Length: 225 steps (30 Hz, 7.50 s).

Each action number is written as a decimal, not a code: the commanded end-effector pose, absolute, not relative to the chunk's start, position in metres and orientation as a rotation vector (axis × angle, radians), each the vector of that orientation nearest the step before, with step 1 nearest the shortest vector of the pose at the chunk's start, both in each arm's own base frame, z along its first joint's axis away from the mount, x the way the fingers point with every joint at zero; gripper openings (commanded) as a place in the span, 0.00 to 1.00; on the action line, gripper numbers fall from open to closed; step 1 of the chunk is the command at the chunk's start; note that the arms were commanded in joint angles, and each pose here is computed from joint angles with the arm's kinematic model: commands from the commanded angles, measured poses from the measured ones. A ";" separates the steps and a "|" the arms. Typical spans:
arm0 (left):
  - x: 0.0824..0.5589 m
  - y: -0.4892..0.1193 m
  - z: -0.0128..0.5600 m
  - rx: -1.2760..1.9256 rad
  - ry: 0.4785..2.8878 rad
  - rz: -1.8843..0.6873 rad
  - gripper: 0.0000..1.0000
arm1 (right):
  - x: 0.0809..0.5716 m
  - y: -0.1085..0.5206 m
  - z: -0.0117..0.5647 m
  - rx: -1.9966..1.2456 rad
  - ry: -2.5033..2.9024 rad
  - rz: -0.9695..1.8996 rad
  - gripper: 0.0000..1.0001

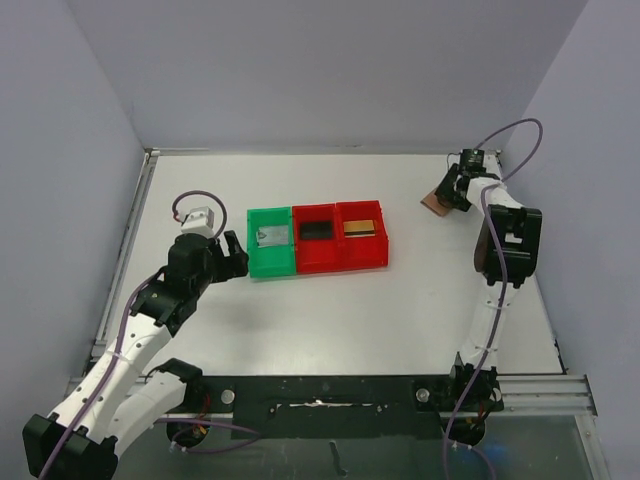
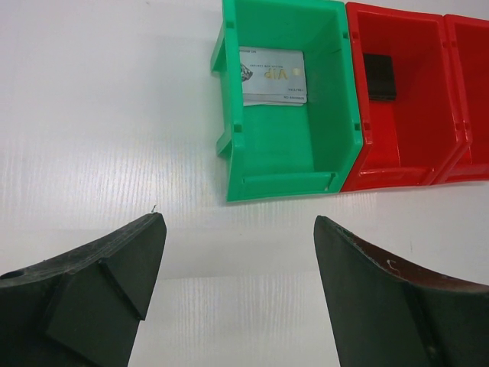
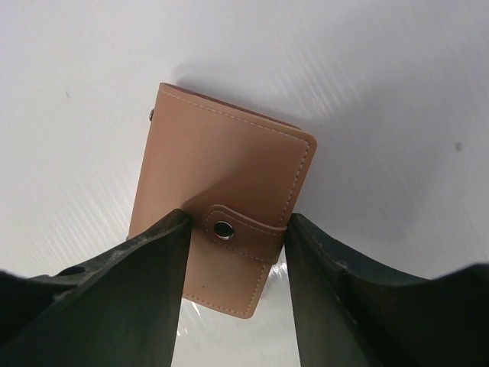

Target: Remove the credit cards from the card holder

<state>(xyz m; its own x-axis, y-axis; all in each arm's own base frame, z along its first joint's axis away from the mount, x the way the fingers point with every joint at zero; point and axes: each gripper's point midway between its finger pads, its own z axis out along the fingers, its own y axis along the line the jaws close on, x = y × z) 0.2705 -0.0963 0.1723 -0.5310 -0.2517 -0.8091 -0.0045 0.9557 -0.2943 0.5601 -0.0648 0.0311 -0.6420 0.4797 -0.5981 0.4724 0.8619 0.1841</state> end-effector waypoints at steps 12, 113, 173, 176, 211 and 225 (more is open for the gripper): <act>0.275 -0.091 0.181 -0.214 2.072 -0.296 0.78 | 0.321 0.007 0.026 0.679 2.547 0.120 0.49; 0.219 -0.249 0.107 -0.140 2.282 -1.040 0.58 | 0.198 0.248 0.071 -0.013 2.506 0.404 0.54; 0.186 -0.320 0.012 -0.014 2.616 -0.810 0.45 | 0.185 0.202 0.037 0.258 2.418 0.612 0.25; 0.189 -0.321 0.018 0.000 2.605 -0.804 0.45 | 0.179 0.182 0.030 0.300 2.483 0.474 0.29; 0.184 -0.327 0.047 0.075 2.574 -0.801 0.45 | 0.165 0.187 0.028 0.439 2.546 0.589 0.23; 0.203 -0.296 0.082 -0.086 2.390 -0.743 0.63 | 0.172 0.193 0.057 0.346 2.455 0.683 0.00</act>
